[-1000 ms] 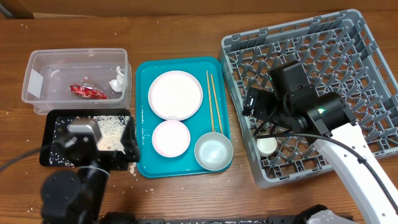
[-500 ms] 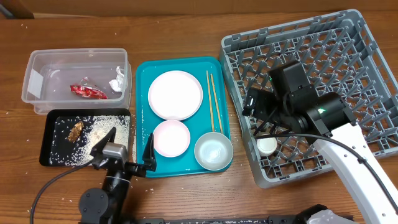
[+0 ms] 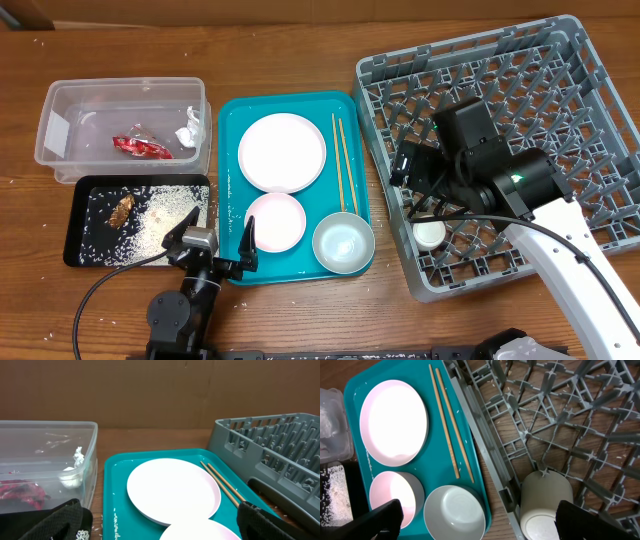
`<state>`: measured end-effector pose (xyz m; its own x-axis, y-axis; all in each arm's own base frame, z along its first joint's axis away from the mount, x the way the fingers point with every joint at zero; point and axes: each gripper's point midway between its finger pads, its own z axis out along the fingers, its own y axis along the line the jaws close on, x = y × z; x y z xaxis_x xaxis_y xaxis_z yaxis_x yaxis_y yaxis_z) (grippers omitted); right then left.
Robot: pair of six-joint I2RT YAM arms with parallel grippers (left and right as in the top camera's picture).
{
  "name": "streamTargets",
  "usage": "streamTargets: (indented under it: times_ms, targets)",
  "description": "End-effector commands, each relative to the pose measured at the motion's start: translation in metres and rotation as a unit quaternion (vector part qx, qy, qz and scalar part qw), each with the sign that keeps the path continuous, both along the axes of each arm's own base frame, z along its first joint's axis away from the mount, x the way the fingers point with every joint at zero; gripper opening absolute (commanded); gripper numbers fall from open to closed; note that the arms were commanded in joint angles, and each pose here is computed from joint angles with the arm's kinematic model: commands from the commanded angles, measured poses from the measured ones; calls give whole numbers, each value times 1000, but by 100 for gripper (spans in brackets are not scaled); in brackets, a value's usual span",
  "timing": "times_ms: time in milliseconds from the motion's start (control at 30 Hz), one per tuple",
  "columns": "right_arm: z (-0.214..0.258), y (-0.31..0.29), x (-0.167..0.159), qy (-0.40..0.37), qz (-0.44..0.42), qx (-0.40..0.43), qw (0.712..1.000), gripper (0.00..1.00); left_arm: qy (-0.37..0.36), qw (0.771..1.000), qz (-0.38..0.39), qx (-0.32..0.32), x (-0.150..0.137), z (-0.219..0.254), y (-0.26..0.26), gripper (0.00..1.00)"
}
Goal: Sort waste into correct bins and load items into the dishwasher
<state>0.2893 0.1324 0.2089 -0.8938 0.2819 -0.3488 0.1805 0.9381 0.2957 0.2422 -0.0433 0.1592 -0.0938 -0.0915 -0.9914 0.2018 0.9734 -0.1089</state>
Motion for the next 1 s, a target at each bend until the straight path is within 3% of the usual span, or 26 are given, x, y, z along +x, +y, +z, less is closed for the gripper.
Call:
streamTargets:
  times_ms: [0, 233, 300, 333, 433, 533, 700, 833, 967]
  targets:
    - [8, 1, 3, -13, 2, 3, 1000, 100, -4, 1000, 5, 5, 0, -1, 3, 100]
    - [9, 2, 5, -15, -1, 7, 1000, 100, -4, 1000, 5, 5, 0, -1, 3, 100]
    - [21, 24, 14, -31, -1, 75, 997, 99, -4, 1000, 5, 5, 0, -1, 3, 100]
    - [28, 41, 12, -29, 26, 115, 993, 90, -4, 1000, 5, 5, 0, -1, 3, 100]
    - [32, 88, -3, -6, 101, 181, 978, 87, -4, 1000, 5, 5, 0, -1, 3, 100]
    - [9, 116, -14, 8, 136, 138, 981, 91, -4, 1000, 5, 5, 0, -1, 3, 100]
    - [-56, 173, -25, 25, 191, 52, 980, 88, -4, 1000, 5, 5, 0, -1, 3, 100]
    - [-98, 189, -15, 33, 192, 19, 981, 88, -4, 1000, 5, 5, 0, -1, 3, 100]
    - [-134, 198, -3, 59, 161, 27, 985, 82, -4, 1000, 5, 5, 0, -1, 3, 100]
